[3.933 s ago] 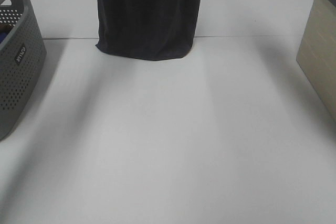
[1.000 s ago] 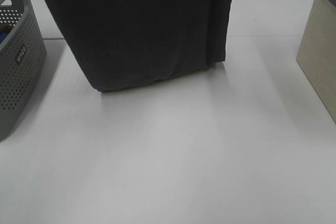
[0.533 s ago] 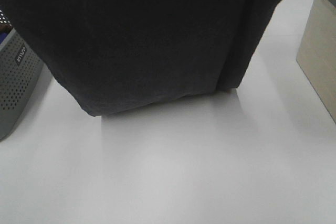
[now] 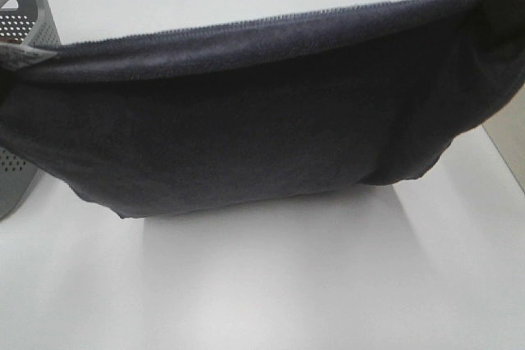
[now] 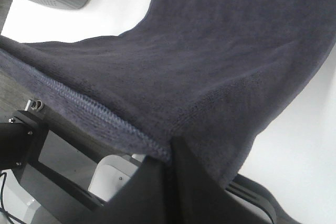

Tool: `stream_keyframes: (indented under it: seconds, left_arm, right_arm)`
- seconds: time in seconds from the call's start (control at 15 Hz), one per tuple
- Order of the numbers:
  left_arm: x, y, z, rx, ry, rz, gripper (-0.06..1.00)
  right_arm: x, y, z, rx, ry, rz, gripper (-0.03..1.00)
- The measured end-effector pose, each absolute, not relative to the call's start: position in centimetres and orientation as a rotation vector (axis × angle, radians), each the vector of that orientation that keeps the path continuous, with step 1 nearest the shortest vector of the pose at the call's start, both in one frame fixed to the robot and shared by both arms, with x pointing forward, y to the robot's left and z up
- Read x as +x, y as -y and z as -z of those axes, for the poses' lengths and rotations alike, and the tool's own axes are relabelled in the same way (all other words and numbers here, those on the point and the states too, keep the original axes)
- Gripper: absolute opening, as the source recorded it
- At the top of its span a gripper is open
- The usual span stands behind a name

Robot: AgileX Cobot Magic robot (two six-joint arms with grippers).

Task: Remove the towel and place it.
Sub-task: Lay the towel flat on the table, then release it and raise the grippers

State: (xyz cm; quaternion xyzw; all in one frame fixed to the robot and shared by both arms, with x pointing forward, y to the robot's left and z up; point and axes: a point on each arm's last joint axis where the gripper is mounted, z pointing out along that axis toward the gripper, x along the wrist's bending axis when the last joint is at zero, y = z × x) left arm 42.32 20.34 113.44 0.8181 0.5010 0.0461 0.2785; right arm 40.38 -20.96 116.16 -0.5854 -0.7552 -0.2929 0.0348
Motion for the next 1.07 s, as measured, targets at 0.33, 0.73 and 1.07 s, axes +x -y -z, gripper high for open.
stream_keyframes:
  seconds: [0.33,0.73,1.07]
  left_arm:
    - [40.5,-19.9,-107.4,2.229,-1.469,0.188,0.00]
    - [37.6,-20.1,-101.8,2.233,-1.602,0.489,0.00]
    - [37.9,-19.9,-99.1,2.286,-1.676,0.632,0.00]
  right_arm:
    - [39.3,21.3,-111.1,-1.820,2.263,0.675,0.01]
    - [37.5,21.4,-105.5,-1.808,2.124,0.437,0.01]
    - [36.5,21.4,-101.0,-1.782,1.993,0.218,0.01]
